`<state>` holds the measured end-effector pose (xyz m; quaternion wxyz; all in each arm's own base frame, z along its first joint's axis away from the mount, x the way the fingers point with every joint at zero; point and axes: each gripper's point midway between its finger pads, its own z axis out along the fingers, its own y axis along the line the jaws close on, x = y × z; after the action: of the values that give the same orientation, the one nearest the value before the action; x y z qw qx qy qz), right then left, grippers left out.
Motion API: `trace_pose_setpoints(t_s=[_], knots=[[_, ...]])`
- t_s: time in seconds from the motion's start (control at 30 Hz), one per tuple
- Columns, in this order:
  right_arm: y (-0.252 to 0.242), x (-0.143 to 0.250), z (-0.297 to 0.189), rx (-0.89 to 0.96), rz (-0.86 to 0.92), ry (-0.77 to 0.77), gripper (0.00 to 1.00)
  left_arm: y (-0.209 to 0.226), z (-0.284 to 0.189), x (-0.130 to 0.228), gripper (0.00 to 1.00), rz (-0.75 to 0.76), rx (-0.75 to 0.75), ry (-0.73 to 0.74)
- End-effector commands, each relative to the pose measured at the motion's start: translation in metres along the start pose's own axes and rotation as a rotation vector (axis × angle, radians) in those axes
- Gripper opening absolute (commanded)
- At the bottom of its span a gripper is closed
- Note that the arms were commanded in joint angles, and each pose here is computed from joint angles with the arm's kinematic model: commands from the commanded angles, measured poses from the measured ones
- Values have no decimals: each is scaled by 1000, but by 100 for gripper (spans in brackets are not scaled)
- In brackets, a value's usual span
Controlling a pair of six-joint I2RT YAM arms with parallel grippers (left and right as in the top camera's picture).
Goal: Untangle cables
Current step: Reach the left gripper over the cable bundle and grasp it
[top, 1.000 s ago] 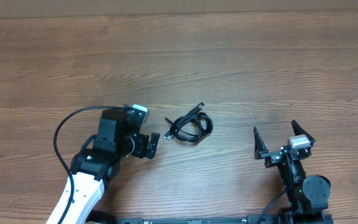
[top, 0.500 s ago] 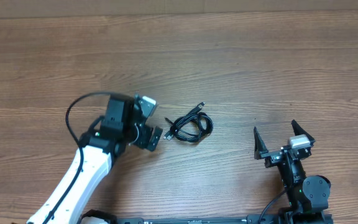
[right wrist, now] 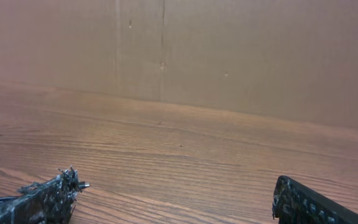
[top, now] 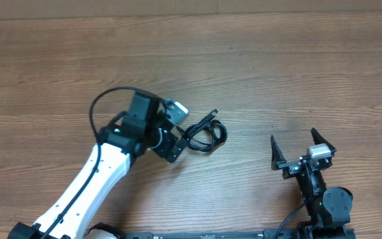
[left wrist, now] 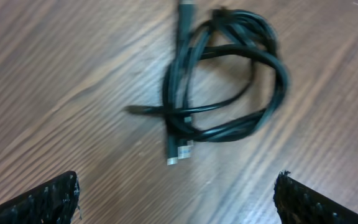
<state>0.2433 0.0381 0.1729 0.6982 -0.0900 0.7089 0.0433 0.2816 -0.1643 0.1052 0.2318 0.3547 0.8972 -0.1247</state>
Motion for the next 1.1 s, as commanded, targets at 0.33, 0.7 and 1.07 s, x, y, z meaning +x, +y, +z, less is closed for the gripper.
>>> trace_pose_setpoints(t_s=[0.33, 0.7, 1.07], knots=[[-2, 2, 0, 11, -7, -3, 100, -29, 5, -28, 100, 261, 3, -59], [-2, 2, 0, 11, -7, -3, 100, -67, 20, -20, 100, 402, 79, -16], [-2, 2, 0, 12, -7, -3, 100, -65, 39, -21, 99, 151, 81, 8]])
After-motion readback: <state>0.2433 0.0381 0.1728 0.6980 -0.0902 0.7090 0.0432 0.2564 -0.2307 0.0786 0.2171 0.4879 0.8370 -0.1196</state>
